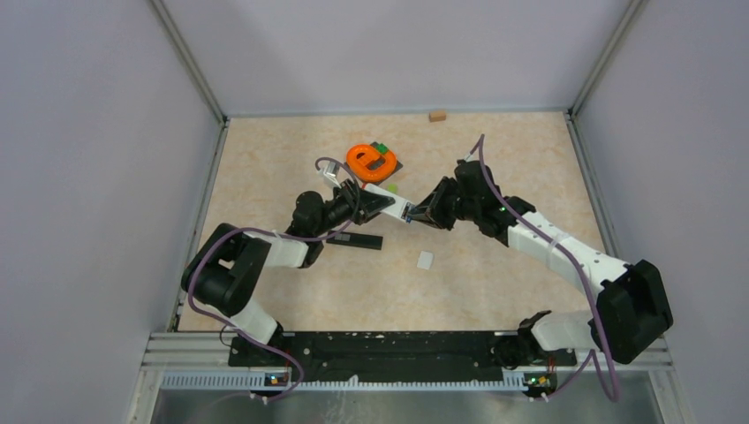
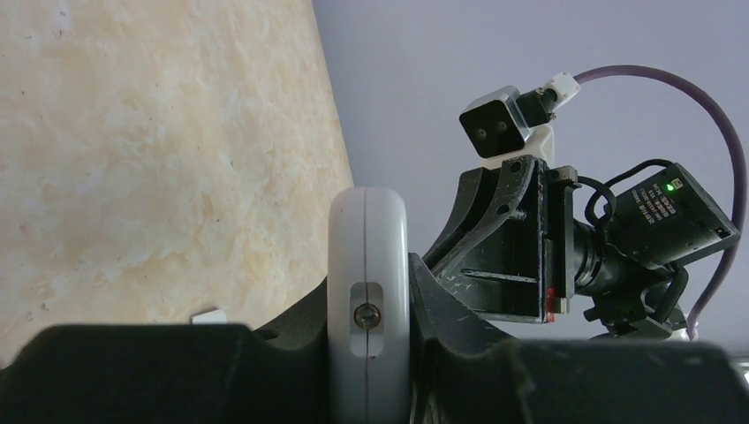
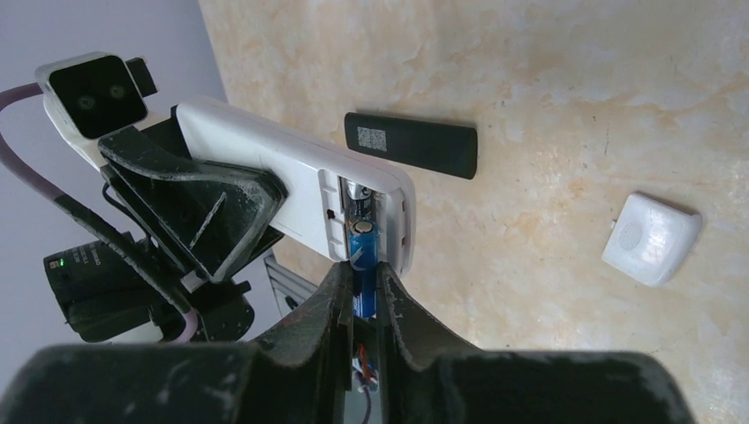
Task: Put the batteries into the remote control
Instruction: Load the battery into the remote control.
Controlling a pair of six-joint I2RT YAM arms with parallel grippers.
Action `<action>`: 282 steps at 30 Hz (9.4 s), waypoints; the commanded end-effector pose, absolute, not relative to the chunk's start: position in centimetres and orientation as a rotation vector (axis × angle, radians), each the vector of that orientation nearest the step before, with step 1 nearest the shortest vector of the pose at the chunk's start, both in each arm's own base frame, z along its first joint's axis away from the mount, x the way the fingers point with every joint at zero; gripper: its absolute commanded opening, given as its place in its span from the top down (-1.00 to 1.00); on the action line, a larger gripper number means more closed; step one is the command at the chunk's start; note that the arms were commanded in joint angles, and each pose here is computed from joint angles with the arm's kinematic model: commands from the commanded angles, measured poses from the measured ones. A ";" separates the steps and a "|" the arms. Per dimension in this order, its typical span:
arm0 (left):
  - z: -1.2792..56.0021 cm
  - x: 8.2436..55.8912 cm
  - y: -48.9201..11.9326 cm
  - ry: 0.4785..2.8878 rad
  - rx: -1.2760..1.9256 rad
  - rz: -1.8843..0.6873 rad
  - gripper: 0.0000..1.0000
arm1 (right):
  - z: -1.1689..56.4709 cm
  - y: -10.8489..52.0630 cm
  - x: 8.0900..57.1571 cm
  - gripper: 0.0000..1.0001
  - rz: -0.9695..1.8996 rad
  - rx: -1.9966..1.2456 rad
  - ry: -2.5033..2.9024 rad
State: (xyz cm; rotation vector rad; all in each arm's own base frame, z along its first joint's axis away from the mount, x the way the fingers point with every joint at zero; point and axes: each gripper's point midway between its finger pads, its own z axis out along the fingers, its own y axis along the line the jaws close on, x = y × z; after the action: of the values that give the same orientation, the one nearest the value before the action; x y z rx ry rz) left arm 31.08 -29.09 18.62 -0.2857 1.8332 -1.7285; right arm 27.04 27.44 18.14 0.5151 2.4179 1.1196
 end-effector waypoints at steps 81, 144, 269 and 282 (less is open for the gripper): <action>26.5 25.3 -30.6 2.086 0.337 -1.862 1.00 | 23.4 29.7 20.8 -0.69 1.369 -0.661 2.121; 28.5 23.6 -29.7 2.044 0.381 -2.057 1.00 | 24.9 29.5 21.6 0.67 1.516 -0.780 1.929; 31.3 25.0 -27.5 1.804 0.386 -1.771 1.00 | 25.3 27.8 25.4 0.32 1.331 -0.373 1.926; 23.3 32.0 -20.0 1.996 -0.186 -1.215 1.00 | 19.2 21.9 26.3 -0.75 0.775 -0.548 2.075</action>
State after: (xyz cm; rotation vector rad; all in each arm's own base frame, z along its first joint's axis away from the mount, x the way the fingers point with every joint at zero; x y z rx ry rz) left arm 29.38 -24.10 26.55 0.0623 1.9352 -1.4651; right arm 25.40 25.27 22.20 -0.3690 2.0100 1.1076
